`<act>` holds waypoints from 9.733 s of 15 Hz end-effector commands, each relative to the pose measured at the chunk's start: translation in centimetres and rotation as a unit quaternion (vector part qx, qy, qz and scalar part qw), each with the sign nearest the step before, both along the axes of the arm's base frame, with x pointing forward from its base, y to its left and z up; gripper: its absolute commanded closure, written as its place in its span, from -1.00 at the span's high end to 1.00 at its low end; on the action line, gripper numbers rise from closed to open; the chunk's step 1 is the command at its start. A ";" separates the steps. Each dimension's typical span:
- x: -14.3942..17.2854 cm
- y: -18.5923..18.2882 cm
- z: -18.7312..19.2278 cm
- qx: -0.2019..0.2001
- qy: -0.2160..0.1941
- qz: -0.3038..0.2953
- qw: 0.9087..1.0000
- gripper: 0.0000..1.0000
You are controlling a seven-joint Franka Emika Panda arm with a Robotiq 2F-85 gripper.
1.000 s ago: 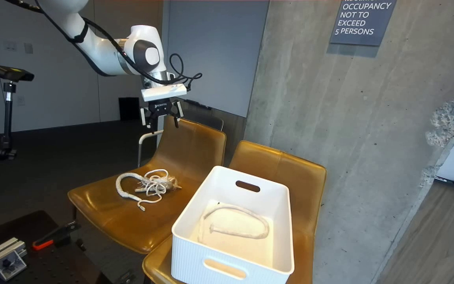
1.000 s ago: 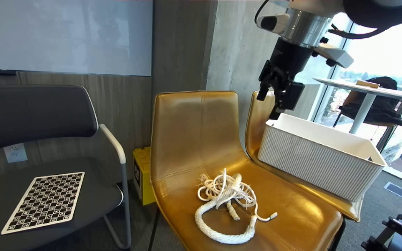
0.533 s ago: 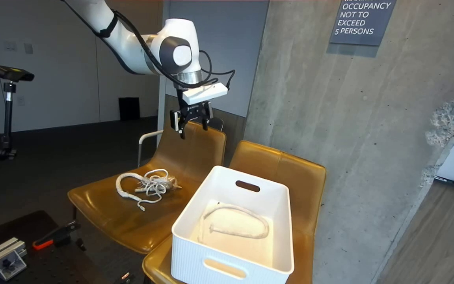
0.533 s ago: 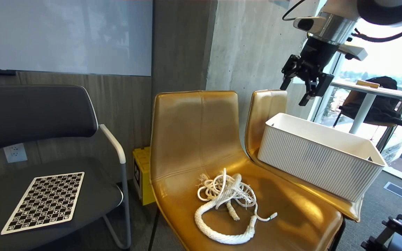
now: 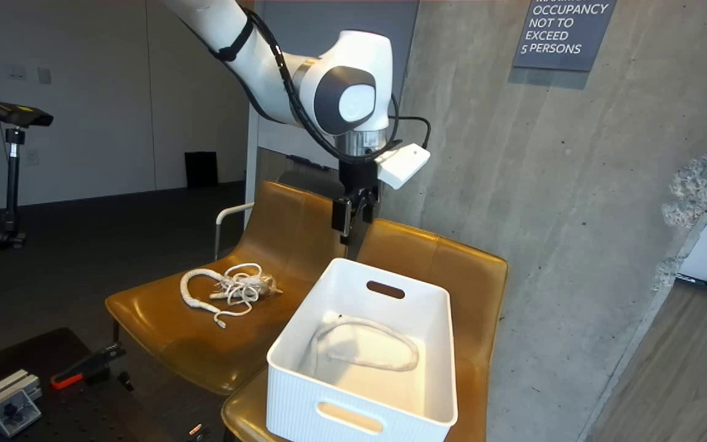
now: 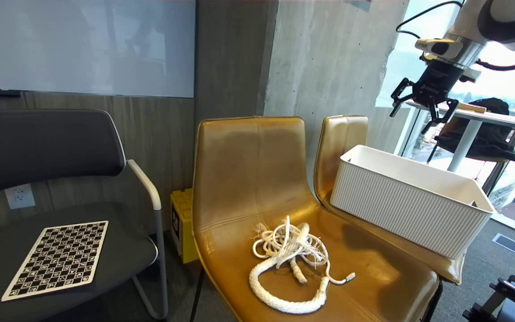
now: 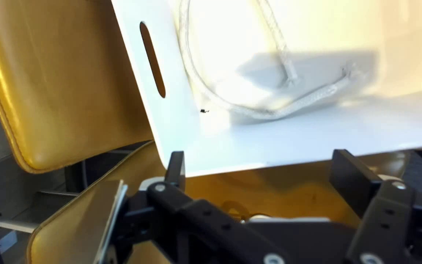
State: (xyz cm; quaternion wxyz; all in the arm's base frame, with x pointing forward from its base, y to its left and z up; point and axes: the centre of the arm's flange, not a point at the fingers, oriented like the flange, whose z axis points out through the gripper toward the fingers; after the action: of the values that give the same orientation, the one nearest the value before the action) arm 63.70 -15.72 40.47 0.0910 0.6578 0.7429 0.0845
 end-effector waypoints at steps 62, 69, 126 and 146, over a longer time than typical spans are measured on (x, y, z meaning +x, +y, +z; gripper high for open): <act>9.3 -8.1 -14.0 -0.193 0.009 0.159 0.968 -0.94; 8.3 3.4 -3.6 -0.219 -0.057 0.102 0.969 -0.94; -1.9 26.6 -8.8 -0.118 0.048 0.099 0.987 1.00; -5.9 -6.5 -8.2 -0.057 0.068 0.183 0.979 1.00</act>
State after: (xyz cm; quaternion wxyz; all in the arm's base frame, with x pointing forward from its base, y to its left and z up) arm 58.45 -19.21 32.92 0.0539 0.5060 0.8607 -0.0165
